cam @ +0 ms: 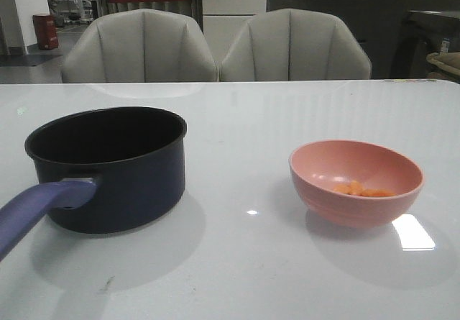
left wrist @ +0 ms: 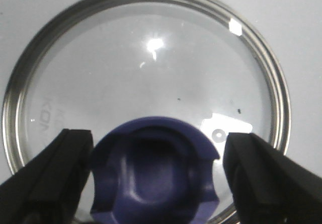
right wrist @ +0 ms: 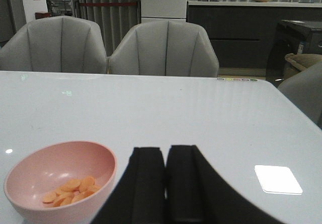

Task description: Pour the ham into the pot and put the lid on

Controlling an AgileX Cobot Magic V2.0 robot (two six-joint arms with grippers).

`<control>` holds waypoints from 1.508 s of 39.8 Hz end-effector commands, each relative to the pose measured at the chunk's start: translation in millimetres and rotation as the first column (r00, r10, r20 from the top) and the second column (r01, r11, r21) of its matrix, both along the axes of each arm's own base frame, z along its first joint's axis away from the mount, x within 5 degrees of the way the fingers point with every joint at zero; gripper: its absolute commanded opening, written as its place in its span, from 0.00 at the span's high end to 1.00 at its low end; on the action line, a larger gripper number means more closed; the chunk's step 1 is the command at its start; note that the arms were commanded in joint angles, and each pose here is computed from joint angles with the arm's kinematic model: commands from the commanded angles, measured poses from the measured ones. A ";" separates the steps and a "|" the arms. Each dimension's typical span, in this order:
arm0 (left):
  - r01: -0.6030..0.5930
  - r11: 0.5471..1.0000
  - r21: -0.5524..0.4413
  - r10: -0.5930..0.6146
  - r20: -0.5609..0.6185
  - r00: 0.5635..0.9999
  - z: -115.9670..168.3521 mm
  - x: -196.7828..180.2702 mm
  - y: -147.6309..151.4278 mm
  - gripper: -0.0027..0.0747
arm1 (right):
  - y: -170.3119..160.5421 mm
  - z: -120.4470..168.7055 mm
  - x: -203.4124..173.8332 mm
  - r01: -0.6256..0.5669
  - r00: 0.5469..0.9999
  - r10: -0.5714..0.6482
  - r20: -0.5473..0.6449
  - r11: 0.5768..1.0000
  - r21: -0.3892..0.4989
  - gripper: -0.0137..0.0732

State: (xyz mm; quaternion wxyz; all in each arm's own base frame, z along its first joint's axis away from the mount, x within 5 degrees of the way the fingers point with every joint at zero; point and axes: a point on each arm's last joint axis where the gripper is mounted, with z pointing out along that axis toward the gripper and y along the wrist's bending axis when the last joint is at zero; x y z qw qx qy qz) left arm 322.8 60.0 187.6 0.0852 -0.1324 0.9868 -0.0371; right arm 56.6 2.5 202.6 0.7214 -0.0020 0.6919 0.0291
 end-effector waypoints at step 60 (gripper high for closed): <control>0.107 0.969 0.225 -0.233 0.969 0.077 121.2 -271.6 -69.9 0.25 | -0.6 4.7 -1.5 0.010 0.996 -0.009 0.091 1.000 -0.005 0.67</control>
